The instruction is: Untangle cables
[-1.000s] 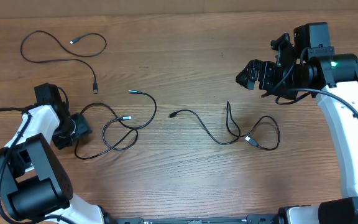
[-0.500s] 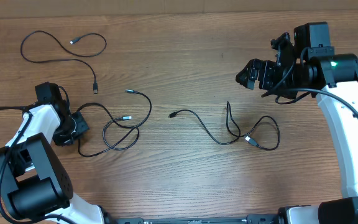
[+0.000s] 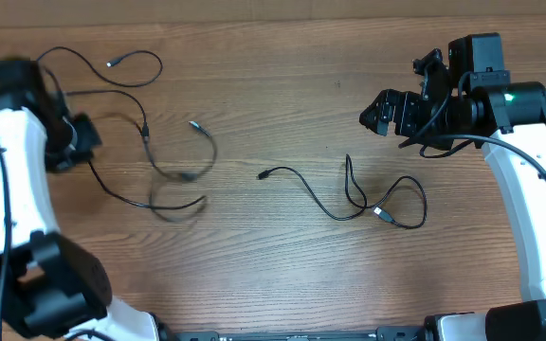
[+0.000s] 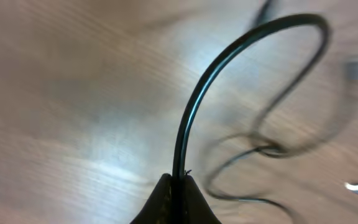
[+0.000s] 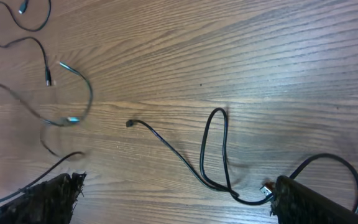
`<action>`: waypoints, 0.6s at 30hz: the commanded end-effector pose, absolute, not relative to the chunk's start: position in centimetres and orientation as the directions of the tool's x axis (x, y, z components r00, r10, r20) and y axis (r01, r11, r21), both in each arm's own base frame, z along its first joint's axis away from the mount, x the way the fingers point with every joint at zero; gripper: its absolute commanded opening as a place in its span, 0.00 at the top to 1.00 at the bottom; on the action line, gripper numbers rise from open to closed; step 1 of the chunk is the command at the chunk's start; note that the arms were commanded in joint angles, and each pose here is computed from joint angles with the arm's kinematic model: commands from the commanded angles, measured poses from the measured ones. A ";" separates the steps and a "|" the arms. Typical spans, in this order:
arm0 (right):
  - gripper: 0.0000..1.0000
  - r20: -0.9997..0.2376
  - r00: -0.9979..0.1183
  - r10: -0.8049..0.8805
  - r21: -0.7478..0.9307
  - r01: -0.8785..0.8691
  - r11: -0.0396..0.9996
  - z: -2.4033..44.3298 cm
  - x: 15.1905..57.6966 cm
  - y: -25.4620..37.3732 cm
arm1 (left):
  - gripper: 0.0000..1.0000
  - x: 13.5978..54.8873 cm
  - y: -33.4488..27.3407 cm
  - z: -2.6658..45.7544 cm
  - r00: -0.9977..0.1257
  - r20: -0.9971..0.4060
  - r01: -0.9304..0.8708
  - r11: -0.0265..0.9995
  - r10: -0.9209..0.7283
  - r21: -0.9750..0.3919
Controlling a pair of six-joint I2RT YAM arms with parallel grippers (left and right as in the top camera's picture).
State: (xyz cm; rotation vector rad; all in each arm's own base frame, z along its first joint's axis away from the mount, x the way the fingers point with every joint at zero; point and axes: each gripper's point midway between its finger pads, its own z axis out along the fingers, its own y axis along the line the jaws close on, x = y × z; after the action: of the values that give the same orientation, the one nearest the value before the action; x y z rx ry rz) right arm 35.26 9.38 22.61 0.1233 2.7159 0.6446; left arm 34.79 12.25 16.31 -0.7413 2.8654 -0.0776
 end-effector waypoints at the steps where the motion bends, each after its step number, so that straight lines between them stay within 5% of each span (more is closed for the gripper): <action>1: 0.00 -0.310 -0.937 0.159 0.442 0.006 0.897 22.4 35.2 9.4 | 0.96 37.4 11.1 25.9 -0.841 -0.426 -0.298 0.943 -0.333 -0.149; 7: 0.00 -0.310 -0.937 0.159 0.442 0.006 0.897 22.4 35.2 9.4 | 0.96 38.5 11.8 31.9 -0.774 -0.598 -0.206 0.976 -0.205 -0.069; 14: 0.00 -0.311 -0.937 0.159 0.442 0.005 0.897 22.4 35.3 9.4 | 0.96 38.3 13.4 30.6 -0.805 -0.567 -0.205 0.979 -0.175 -0.011; 18: 0.01 -0.318 -0.935 0.159 0.442 0.002 0.897 22.5 35.4 9.4 | 0.96 38.8 11.3 29.5 -0.822 -0.538 -0.134 0.982 -0.187 -0.136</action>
State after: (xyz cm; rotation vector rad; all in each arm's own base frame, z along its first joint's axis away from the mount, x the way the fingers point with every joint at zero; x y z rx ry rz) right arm 35.28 9.38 22.62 0.1224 2.7147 0.6445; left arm 38.29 12.80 30.34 -0.3090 2.5292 0.0121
